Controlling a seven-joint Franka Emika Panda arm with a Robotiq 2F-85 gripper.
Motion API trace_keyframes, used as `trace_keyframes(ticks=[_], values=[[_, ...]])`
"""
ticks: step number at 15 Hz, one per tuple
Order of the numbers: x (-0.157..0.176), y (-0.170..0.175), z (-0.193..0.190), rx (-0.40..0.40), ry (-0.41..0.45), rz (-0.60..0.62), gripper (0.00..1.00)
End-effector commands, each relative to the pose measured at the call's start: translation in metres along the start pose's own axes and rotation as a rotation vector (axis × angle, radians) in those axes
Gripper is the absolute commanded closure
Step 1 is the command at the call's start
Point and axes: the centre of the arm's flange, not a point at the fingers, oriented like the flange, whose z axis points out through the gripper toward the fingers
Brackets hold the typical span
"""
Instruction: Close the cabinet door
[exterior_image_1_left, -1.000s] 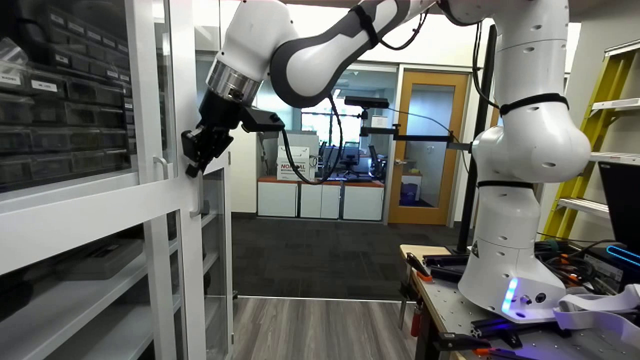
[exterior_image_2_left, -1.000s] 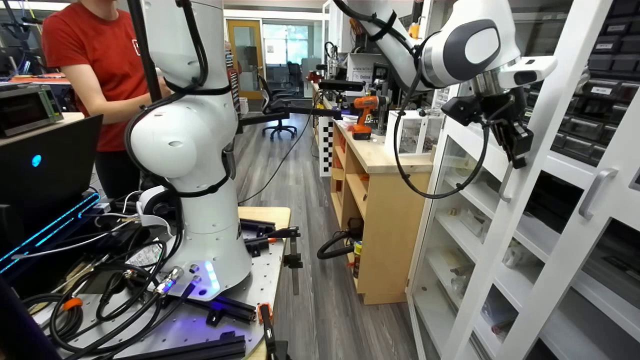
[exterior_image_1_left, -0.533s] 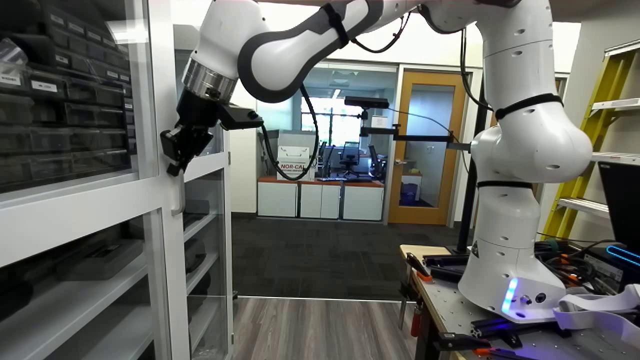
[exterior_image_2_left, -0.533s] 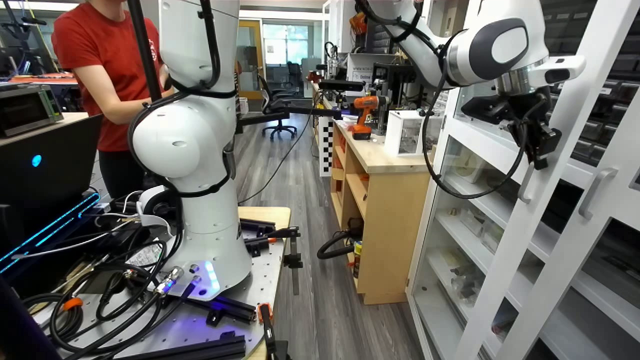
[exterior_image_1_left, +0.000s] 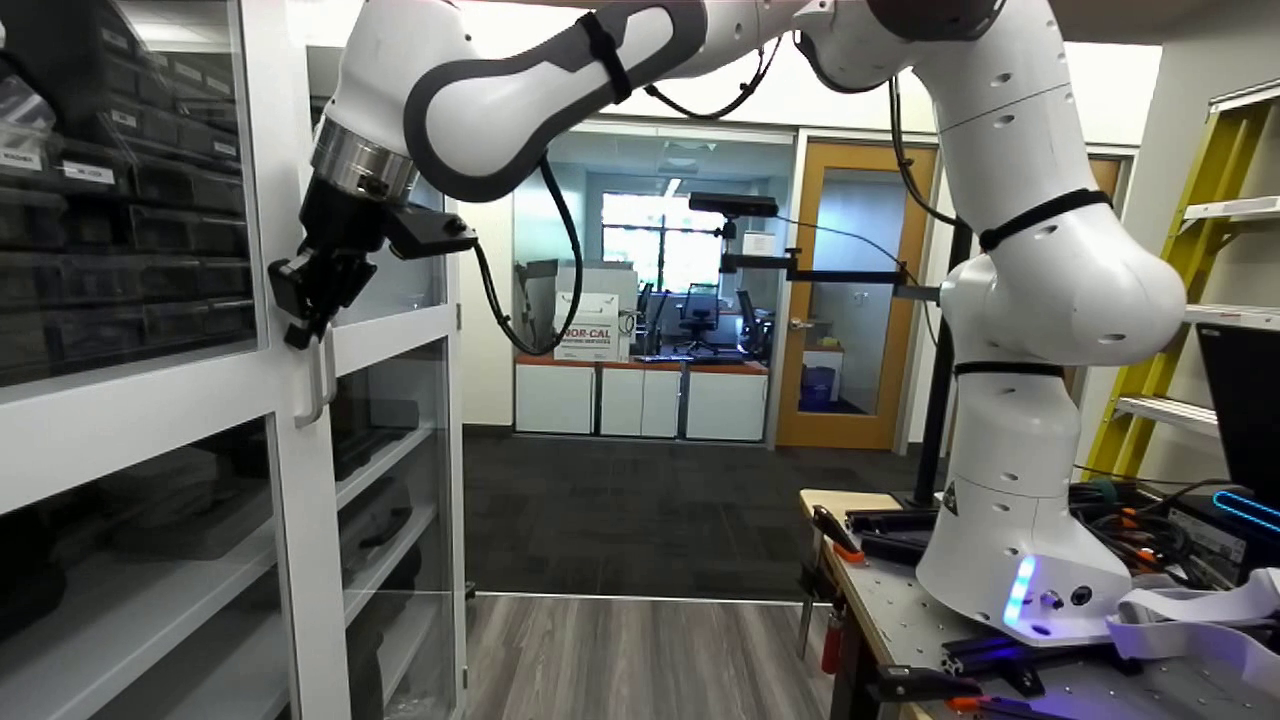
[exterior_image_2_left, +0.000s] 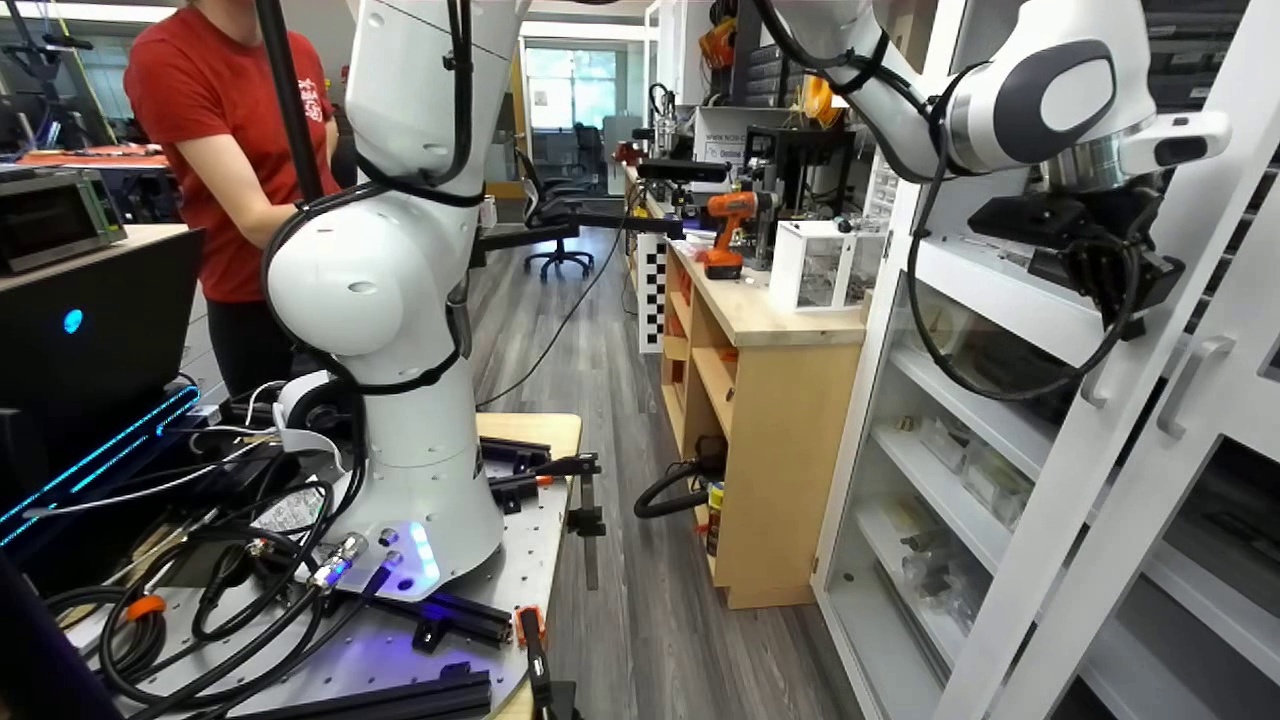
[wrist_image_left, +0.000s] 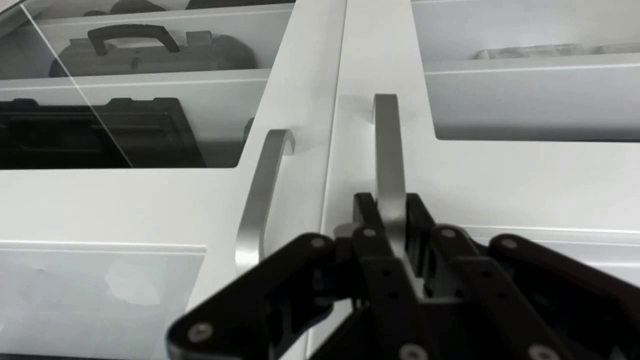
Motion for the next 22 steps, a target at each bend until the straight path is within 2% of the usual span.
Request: trace_keyframes(ticks=[1,4,7,8,9,11,19,22], values=[[0.034,-0.029,0.008,0.029,0.010,-0.070,0.96],[0.044,-0.032,0.012,0.027,0.019,-0.089,0.96],[0.047,-0.034,0.011,0.022,-0.009,-0.094,0.96],[0.046,-0.034,0.011,0.021,-0.029,-0.089,0.88],[0.045,-0.034,0.011,0.011,-0.039,-0.102,0.59],[0.042,-0.036,0.009,-0.004,-0.069,-0.131,0.55],[0.022,-0.038,0.002,-0.027,-0.134,-0.209,0.02],[0.017,-0.037,-0.001,-0.041,-0.147,-0.212,0.00]])
